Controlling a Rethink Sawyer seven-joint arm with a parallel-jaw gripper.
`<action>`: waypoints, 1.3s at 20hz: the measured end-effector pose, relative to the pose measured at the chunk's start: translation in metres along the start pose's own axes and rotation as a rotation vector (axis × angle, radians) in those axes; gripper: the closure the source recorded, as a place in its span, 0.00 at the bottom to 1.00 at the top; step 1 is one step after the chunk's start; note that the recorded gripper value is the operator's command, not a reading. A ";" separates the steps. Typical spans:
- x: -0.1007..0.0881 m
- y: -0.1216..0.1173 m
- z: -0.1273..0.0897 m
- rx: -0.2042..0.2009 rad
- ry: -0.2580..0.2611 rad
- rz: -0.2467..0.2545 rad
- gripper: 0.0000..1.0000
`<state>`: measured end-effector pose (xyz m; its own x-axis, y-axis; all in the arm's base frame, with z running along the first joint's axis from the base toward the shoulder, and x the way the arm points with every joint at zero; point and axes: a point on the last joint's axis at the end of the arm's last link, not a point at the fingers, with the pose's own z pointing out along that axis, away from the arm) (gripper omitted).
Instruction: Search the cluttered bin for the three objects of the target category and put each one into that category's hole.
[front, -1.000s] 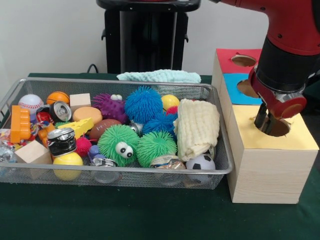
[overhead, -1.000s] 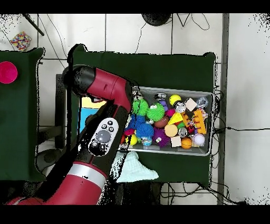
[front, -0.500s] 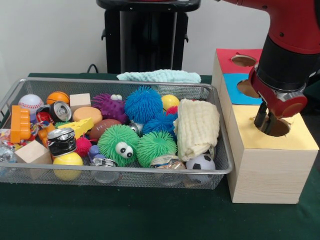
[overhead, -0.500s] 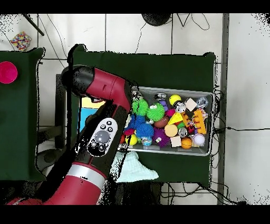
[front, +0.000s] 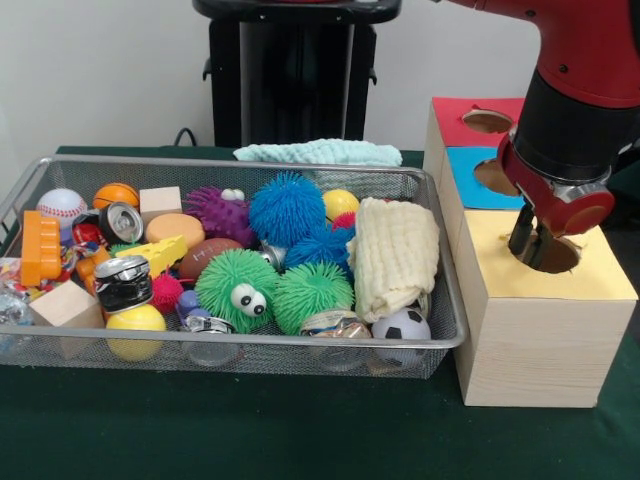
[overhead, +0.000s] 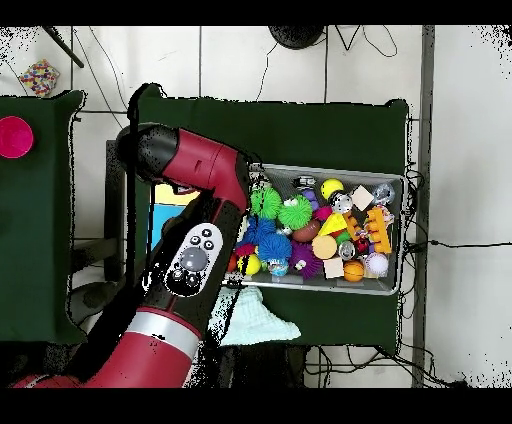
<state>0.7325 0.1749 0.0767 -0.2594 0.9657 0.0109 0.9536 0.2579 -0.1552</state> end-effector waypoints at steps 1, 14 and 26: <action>0.000 0.000 0.000 0.000 0.000 0.000 0.00; -0.002 0.001 -0.001 0.012 0.011 0.000 0.00; -0.009 0.002 -0.007 0.038 0.043 0.005 0.00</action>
<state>0.7383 0.1670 0.0835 -0.2469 0.9676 0.0526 0.9483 0.2525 -0.1924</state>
